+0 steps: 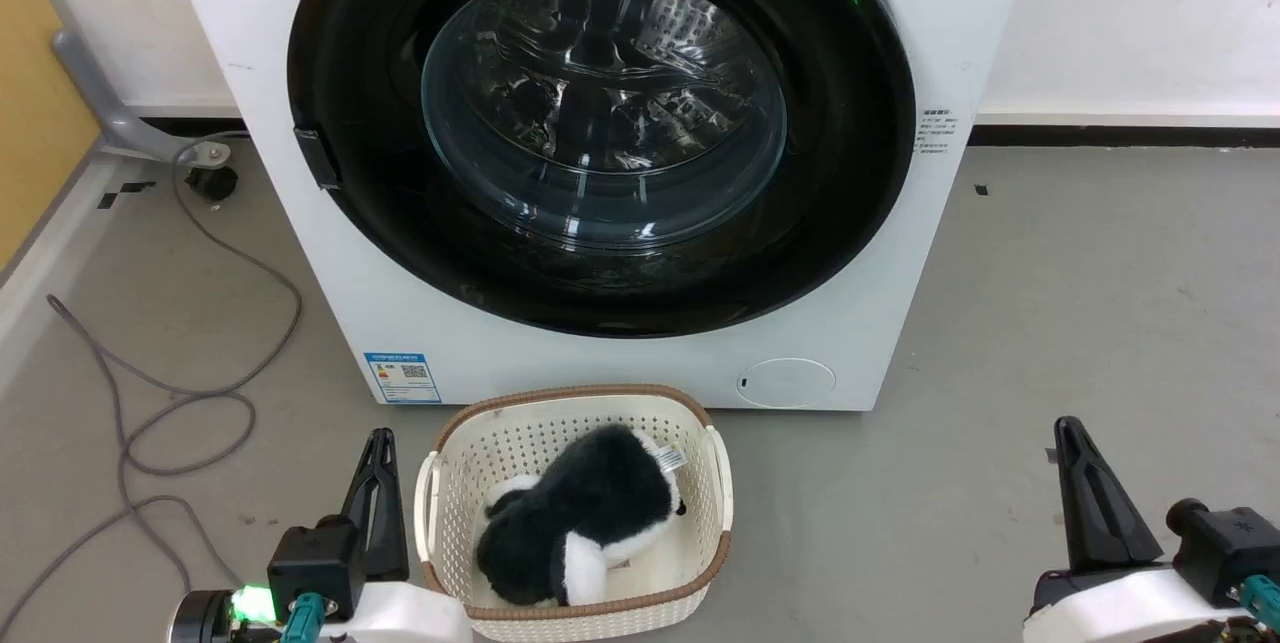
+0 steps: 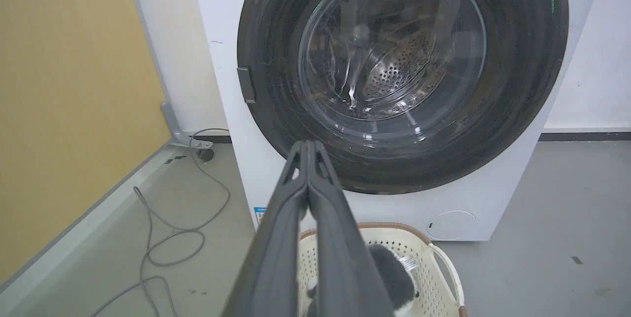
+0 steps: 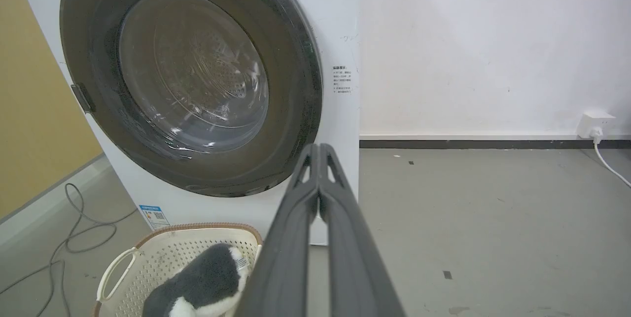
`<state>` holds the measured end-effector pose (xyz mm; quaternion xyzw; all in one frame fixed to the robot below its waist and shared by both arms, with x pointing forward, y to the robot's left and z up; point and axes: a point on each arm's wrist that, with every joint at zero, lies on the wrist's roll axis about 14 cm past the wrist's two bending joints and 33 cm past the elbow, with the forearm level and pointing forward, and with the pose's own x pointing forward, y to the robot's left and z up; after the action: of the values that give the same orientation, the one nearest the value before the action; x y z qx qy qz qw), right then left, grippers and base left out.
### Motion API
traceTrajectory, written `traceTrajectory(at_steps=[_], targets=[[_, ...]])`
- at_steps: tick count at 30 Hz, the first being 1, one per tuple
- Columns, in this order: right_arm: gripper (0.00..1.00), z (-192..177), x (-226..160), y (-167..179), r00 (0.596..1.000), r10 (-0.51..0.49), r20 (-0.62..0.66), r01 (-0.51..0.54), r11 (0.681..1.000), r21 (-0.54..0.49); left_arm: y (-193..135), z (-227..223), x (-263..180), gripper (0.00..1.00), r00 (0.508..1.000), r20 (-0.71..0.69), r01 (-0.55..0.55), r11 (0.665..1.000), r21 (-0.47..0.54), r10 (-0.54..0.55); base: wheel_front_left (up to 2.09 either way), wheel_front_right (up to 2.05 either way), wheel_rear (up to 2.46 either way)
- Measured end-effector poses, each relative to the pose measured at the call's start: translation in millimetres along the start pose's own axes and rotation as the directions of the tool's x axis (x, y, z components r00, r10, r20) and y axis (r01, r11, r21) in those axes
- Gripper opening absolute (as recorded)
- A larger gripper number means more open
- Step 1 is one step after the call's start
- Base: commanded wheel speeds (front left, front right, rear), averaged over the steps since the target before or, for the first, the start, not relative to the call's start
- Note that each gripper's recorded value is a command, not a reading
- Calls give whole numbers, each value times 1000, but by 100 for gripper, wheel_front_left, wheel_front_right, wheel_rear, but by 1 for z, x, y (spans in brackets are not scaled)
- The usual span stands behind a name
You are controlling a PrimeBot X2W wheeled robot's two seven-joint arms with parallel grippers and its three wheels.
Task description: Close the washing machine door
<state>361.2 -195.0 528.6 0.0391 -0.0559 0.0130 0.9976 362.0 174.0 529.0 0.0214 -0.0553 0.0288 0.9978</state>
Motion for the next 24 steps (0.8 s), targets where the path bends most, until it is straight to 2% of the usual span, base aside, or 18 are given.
traceTrajectory(at_steps=[24], targets=[[0,-3,2,9,999,31,-40,-32,999,-32,1,-2,2,0,999,-30,13,1000,-2,-13,0,0,0]])
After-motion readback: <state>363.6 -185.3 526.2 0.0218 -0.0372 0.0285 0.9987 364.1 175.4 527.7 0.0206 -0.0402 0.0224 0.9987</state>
